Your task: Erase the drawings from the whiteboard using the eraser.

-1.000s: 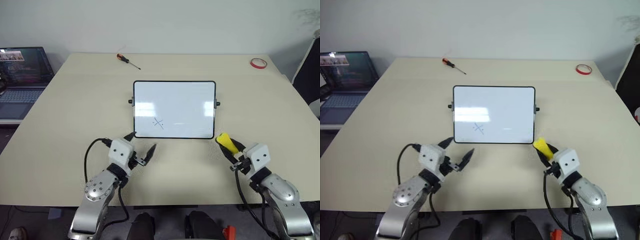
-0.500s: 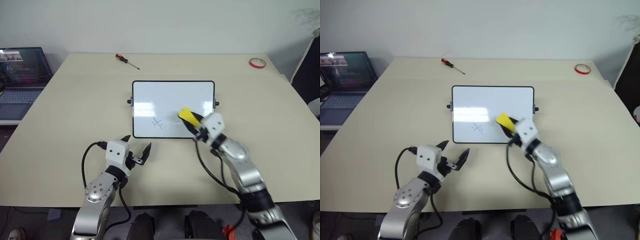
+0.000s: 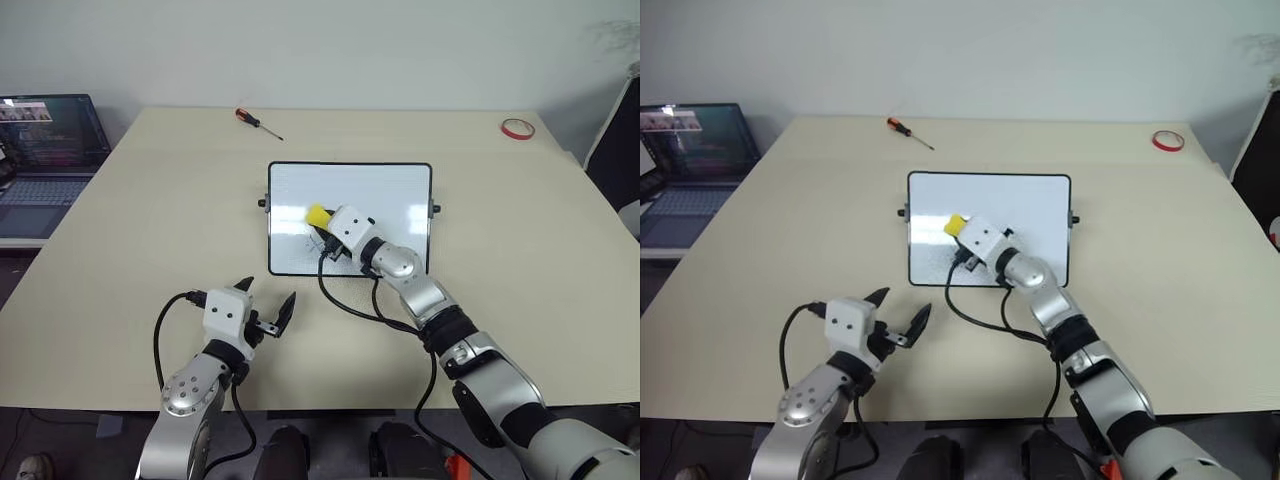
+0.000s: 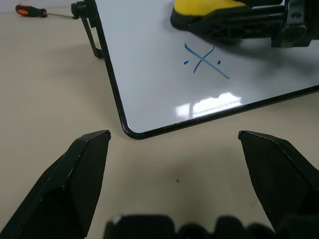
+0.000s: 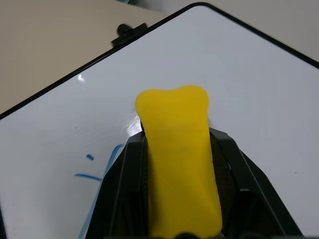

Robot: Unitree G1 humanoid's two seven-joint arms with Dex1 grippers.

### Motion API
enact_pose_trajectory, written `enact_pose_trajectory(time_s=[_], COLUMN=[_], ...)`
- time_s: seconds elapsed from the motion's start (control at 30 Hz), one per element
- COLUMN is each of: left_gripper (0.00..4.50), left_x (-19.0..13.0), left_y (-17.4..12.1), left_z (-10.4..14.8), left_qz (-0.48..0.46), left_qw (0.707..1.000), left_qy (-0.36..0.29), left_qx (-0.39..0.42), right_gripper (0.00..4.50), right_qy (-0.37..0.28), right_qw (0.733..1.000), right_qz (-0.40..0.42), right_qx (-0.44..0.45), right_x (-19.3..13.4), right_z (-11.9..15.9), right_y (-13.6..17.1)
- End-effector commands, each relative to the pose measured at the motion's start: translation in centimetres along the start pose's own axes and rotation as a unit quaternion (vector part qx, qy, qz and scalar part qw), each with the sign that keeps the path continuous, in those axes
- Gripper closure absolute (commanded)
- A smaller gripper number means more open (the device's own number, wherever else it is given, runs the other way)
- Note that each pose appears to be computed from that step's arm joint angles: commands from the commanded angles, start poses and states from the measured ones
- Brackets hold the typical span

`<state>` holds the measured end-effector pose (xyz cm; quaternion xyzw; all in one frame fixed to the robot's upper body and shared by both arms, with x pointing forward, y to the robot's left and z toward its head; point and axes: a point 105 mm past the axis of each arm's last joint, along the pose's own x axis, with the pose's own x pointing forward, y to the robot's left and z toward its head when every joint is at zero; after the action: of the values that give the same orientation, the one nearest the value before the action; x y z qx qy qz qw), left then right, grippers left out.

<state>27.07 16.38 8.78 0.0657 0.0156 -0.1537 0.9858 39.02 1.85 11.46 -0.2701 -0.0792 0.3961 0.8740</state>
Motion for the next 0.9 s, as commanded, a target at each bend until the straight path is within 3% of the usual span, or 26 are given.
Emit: enact_pose_trajectory(time_s=[0.03, 0.13, 0.27, 0.37, 0.47, 0.53, 0.67, 0.9], left_gripper=[0.0, 0.0, 0.0, 0.0, 0.0, 0.0, 0.0, 0.0], left_x=[-0.1, -0.1, 0.1, 0.2, 0.4, 0.5, 0.6, 0.8], left_y=[0.3, 0.3, 0.2, 0.1, 0.0, 0.0, -0.1, -0.2], left_z=[1.8, 1.7, 1.7, 1.7, 1.7, 1.7, 1.7, 1.7], left_qz=[0.008, 0.01, 0.009, 0.006, 0.0, -0.002, -0.004, -0.006], left_qw=[0.999, 0.999, 0.999, 0.999, 0.999, 0.999, 0.999, 0.999], left_qy=[-0.036, -0.036, -0.037, -0.039, -0.039, -0.04, -0.04, -0.042], left_qx=[0.015, 0.015, 0.014, 0.014, 0.015, 0.015, 0.014, 0.012], right_gripper=[3.23, 3.23, 3.23, 3.23, 3.23, 3.23, 3.23, 3.23], right_qy=[0.058, 0.072, 0.077, 0.07, 0.036, 0.027, 0.023, 0.008], right_qw=[0.995, 0.99, 0.993, 0.997, 0.994, 0.991, 0.993, 0.998], right_qz=[0.074, 0.124, 0.085, 0.028, -0.103, -0.127, -0.115, 0.054], right_qx=[0.014, 0.017, 0.021, 0.017, -0.001, -0.009, -0.017, -0.016], right_x=[-1.5, -2.9, -2.7, -2.0, -1.2, -1.1, -0.5, -0.7], right_z=[-3.5, -4.2, -4.1, -3.4, -1.1, -0.5, -0.3, -0.5], right_y=[3.6, 5.4, 3.5, 1.0, -4.4, -5.3, -4.5, 2.6])
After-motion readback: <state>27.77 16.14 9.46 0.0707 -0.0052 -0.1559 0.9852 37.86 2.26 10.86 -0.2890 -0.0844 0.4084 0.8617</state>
